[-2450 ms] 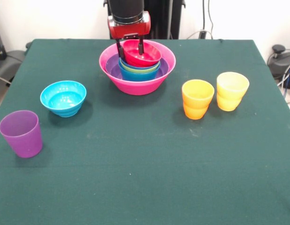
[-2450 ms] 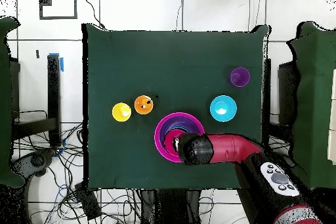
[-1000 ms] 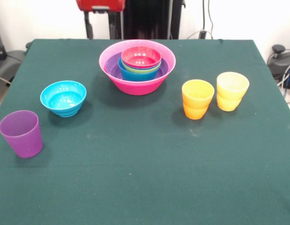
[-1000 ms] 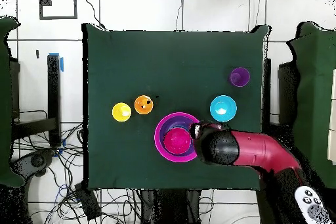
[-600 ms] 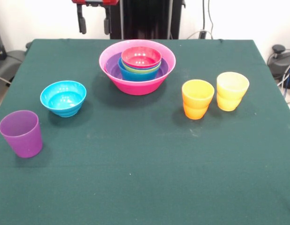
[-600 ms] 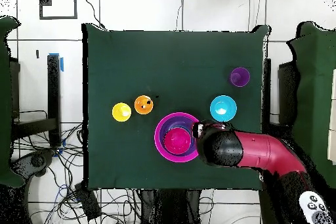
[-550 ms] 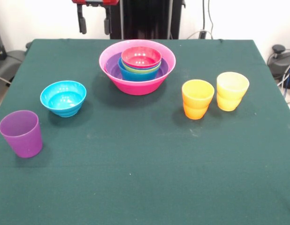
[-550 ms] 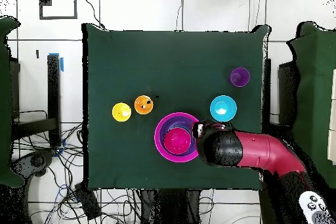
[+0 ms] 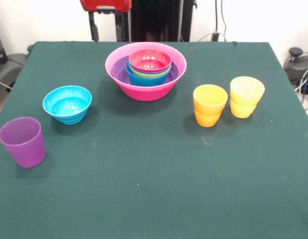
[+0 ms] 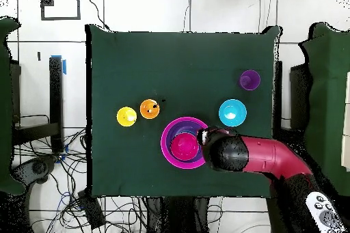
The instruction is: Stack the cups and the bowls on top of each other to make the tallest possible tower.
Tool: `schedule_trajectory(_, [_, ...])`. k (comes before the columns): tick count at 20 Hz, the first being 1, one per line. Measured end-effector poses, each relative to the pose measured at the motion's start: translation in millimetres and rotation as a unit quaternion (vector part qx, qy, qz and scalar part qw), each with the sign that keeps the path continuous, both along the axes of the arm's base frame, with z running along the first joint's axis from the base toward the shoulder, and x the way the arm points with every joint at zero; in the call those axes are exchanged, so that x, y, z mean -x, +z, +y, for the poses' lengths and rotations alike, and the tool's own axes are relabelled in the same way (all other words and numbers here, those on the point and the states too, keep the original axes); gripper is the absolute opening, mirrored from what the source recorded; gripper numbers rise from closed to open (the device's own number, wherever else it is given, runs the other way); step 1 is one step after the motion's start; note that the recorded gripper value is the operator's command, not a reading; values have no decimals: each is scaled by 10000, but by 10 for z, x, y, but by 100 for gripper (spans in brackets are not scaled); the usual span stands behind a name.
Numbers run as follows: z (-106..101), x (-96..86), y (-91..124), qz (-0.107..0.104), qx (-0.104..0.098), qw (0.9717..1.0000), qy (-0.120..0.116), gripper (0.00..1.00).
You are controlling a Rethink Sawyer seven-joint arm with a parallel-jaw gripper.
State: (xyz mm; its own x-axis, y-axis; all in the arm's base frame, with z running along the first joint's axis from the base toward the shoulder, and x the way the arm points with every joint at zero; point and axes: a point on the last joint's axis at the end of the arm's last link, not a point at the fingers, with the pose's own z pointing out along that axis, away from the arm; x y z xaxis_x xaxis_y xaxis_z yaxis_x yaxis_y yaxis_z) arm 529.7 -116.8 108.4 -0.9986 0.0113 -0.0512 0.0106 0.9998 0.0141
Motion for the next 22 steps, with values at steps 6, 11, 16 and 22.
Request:
schedule_trajectory(6, [78,143,-287,249,-148,9995,143,100])
schedule_trajectory(11, [75,188,-482,370,-263,9989,146,100])
schedule_trajectory(16, [-85,263,-632,463,-405,9981,-66,100])
schedule_trajectory(22, [-539,242,-382,357,-423,9971,-532,100])
